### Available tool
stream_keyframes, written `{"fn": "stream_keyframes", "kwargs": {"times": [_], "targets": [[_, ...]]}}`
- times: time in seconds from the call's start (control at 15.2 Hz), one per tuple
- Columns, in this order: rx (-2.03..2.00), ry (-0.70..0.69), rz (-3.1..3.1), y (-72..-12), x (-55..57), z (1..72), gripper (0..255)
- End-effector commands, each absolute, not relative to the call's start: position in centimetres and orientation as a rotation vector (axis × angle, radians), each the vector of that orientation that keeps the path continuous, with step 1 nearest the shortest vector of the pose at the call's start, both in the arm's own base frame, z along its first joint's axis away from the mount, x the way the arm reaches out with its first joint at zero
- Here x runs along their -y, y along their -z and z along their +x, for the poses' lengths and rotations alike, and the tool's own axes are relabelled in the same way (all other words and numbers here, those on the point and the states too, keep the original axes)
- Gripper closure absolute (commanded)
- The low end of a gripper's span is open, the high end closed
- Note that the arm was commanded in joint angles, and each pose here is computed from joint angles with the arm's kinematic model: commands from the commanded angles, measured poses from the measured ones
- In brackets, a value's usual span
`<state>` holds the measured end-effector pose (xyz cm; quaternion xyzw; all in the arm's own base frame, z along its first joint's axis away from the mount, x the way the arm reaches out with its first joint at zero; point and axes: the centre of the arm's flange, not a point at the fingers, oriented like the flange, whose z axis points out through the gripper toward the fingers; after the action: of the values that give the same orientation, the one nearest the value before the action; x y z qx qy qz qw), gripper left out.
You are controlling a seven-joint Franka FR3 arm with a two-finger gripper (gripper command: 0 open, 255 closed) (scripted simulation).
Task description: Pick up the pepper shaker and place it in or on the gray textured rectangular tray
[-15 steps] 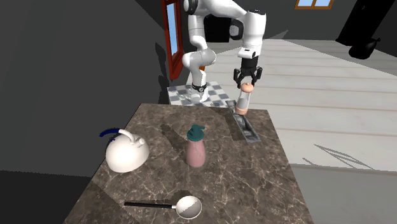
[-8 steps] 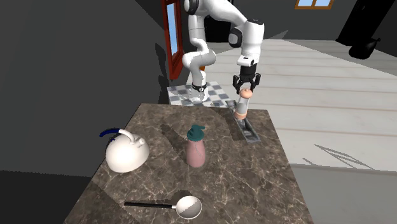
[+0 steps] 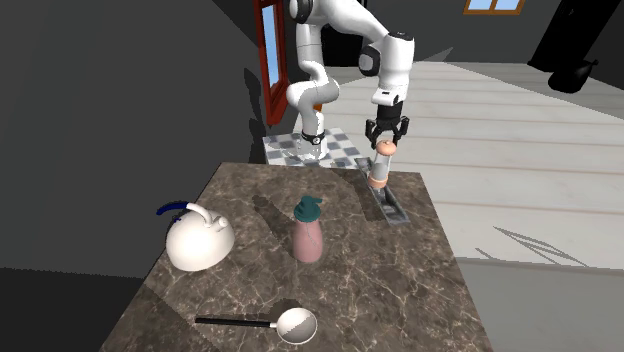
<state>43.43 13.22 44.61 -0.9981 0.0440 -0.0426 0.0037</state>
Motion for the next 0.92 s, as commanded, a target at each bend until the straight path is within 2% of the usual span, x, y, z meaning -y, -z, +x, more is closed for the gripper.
{"fn": "stream_keyframes", "kwargs": {"times": [0.0, 0.33, 0.59, 0.86], "targets": [[-0.138, 0.134, -3.128, -44.6, -13.2, 43.4, 0], [-0.138, 0.134, -3.128, -44.6, -13.2, 43.4, 0], [-0.138, 0.134, -3.128, -49.6, -13.2, 43.0, 0], [-0.138, 0.134, -3.128, -49.6, -13.2, 43.0, 0]]}}
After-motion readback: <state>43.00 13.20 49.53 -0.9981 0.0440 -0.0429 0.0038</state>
